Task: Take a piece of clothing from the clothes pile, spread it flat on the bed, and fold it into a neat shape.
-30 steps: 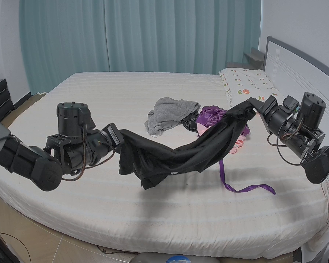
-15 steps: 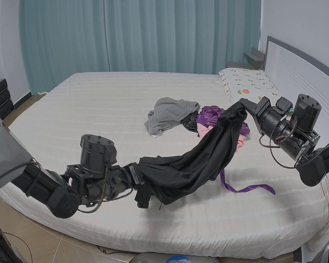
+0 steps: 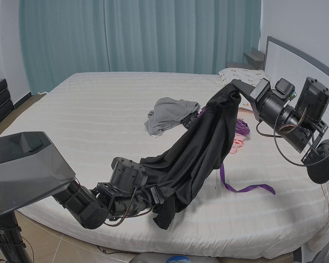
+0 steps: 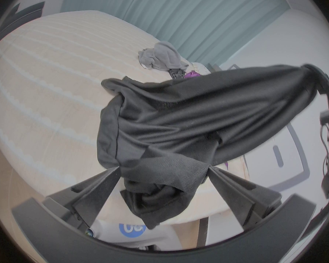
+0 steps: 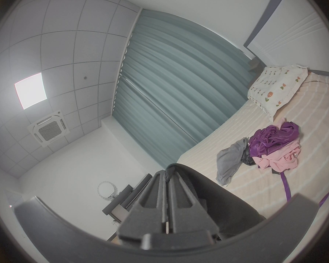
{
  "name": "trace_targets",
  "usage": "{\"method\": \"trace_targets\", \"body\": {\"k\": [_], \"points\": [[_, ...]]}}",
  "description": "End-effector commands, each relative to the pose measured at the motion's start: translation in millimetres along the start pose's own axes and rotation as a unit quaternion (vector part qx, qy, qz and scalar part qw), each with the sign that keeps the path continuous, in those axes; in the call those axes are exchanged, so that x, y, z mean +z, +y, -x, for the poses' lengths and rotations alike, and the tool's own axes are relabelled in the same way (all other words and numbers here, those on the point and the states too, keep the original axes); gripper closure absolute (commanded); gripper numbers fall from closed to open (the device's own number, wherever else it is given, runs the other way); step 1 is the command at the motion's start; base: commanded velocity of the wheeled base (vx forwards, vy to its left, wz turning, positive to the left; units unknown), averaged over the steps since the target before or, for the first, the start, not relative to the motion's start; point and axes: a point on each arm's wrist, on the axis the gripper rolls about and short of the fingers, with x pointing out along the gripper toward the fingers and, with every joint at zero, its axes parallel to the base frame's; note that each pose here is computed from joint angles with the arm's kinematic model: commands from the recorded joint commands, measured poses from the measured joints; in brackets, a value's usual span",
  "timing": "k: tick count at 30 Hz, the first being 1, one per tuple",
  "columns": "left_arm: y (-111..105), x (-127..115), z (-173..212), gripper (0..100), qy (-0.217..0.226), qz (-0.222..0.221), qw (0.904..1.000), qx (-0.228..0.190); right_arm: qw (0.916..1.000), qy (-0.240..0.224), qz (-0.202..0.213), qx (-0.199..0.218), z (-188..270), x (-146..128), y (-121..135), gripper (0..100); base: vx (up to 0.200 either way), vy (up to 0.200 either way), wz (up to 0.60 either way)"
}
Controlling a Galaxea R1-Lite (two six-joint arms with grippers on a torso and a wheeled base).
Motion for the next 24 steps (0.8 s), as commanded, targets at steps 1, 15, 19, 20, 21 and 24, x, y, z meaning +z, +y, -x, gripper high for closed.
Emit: {"method": "trace_targets", "body": {"k": [1, 15, 19, 20, 21, 24], "points": [[6.6, 22.6, -10.7, 0, -0.028, 0.035, 0.9990, 0.003, 0.9997, -0.007, 0.001, 0.022, 7.2, 6.6, 16.5, 100, 0.000, 0.000, 0.00], [20.8, 21.1, -26.8, 0, -0.014, 0.053, 0.9982, 0.026, 0.9998, -0.003, 0.002, 0.021, 1.7, 8.6, 15.8, 100, 0.000, 0.000, 0.00], [23.5, 43.6, -30.2, 0, -0.045, 0.065, 0.9966, 0.020, 0.9997, 0.004, 0.001, 0.022, 5.1, 6.2, 16.5, 100, 0.000, 0.000, 0.00], [24.0, 47.3, -30.3, 0, -0.050, 0.068, 0.9963, 0.020, 0.9997, 0.004, 0.001, 0.022, 5.5, 6.3, 16.6, 100, 0.000, 0.000, 0.00], [24.9, 57.2, -32.1, 0, -0.062, 0.073, 0.9953, 0.018, 0.9998, 0.005, 0.001, 0.021, 6.7, 5.9, 16.3, 100, 0.000, 0.000, 0.00], [29.8, 74.1, -38.2, 0, -0.084, 0.083, 0.9928, 0.017, 0.9998, 0.009, 0.001, 0.020, 10.9, 5.1, 16.4, 100, 0.000, 0.000, 0.00]]}}
